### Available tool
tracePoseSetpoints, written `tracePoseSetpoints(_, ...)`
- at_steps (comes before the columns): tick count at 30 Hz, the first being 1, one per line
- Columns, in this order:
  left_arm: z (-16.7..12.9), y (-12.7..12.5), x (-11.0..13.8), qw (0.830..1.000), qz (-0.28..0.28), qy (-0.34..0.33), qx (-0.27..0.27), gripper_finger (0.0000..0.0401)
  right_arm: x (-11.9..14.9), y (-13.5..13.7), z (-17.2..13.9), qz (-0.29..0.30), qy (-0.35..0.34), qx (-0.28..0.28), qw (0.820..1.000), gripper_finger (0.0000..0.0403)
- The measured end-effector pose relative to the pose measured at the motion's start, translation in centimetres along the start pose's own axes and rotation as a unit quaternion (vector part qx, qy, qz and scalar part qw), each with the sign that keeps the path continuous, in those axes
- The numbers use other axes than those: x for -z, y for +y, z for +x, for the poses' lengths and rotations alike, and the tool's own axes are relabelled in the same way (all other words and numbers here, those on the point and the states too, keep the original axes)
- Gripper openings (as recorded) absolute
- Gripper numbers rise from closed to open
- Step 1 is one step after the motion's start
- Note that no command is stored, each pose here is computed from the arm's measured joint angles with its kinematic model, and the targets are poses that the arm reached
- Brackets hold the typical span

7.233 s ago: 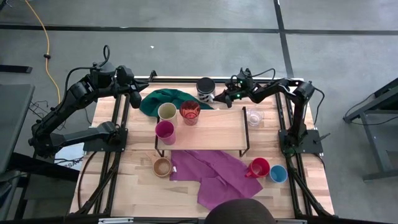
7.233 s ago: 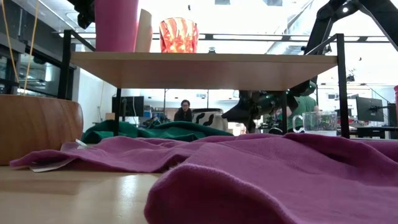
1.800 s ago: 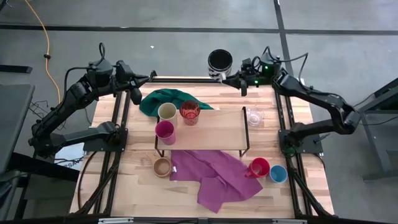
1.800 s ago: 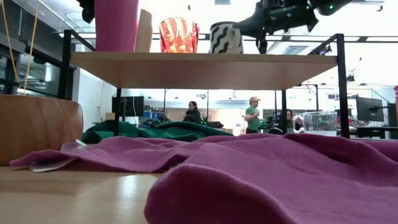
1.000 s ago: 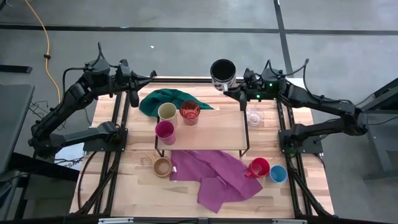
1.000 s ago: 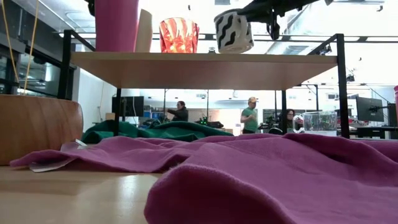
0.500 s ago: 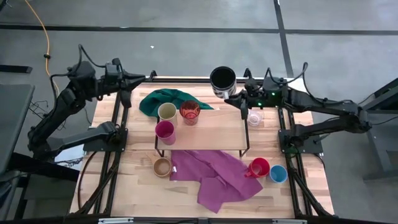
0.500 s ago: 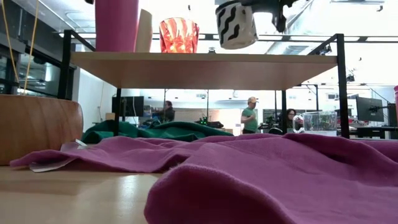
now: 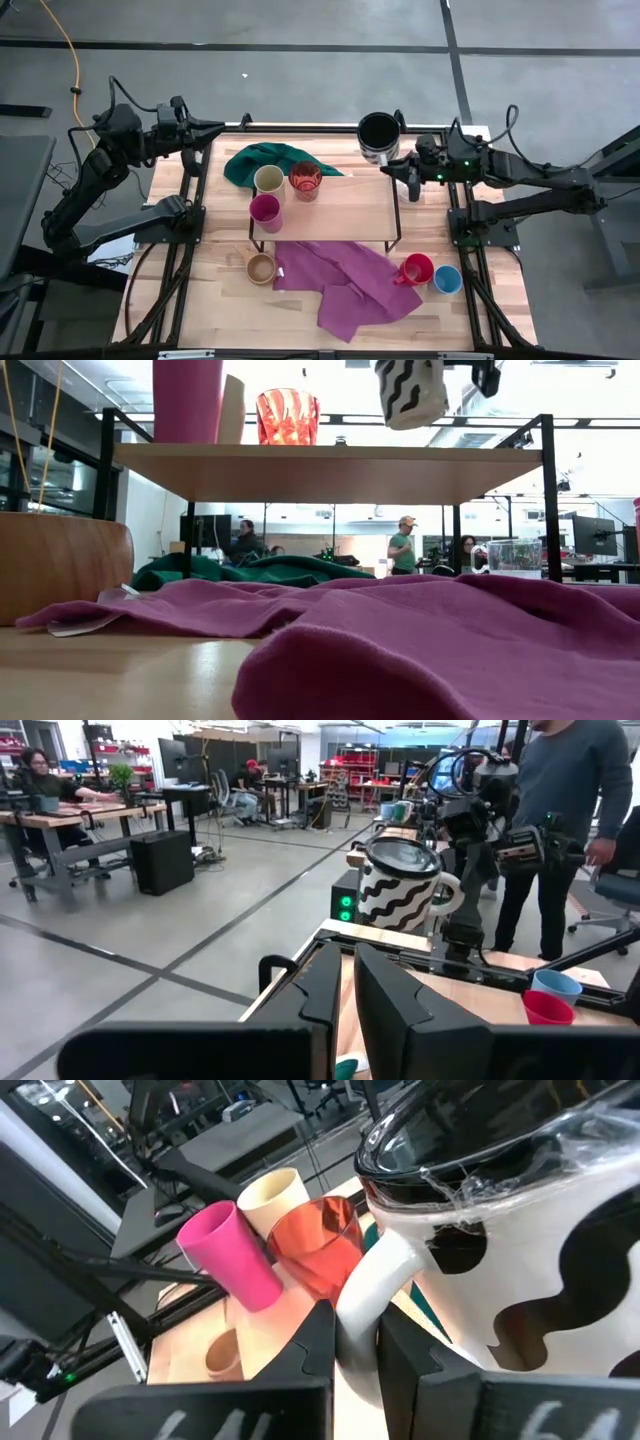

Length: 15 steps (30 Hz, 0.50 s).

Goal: Stack small to large cups/mugs on shelf
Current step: Put the white mug on the shelf

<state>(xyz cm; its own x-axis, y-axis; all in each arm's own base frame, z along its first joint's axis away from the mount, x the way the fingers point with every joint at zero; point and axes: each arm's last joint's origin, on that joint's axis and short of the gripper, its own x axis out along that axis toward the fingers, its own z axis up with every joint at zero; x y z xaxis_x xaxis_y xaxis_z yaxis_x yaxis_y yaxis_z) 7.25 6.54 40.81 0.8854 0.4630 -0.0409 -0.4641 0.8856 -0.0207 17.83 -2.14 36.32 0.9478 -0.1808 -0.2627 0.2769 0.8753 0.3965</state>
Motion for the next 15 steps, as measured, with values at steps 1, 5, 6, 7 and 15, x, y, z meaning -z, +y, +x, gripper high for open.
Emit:
tracePoseSetpoints(1,0.0,0.0,0.0,1.0,0.0,0.0,0.0,0.0024,0.1,0.1,-0.1,-0.002,0.003,0.0,1.0,0.0014)
tracePoseSetpoints(5,0.1,0.0,0.0,1.0,-0.002,0.002,-0.001,0.0024,0.5,0.8,-0.7,-0.007,0.003,0.001,1.0,0.0014)
tracePoseSetpoints(6,0.1,0.0,0.0,1.0,-0.002,0.002,-0.001,0.0024,0.6,0.9,-0.8,-0.009,0.003,0.001,1.0,0.0014)
tracePoseSetpoints(7,0.1,0.0,0.0,1.0,-0.002,0.002,-0.001,0.0024,0.7,1.0,-0.9,-0.01,0.003,0.001,1.0,0.0014)
tracePoseSetpoints(15,0.1,0.0,0.1,1.0,-0.011,0.007,-0.004,0.0024,0.9,1.6,-2.6,-0.014,-0.01,-0.002,1.0,0.0014)
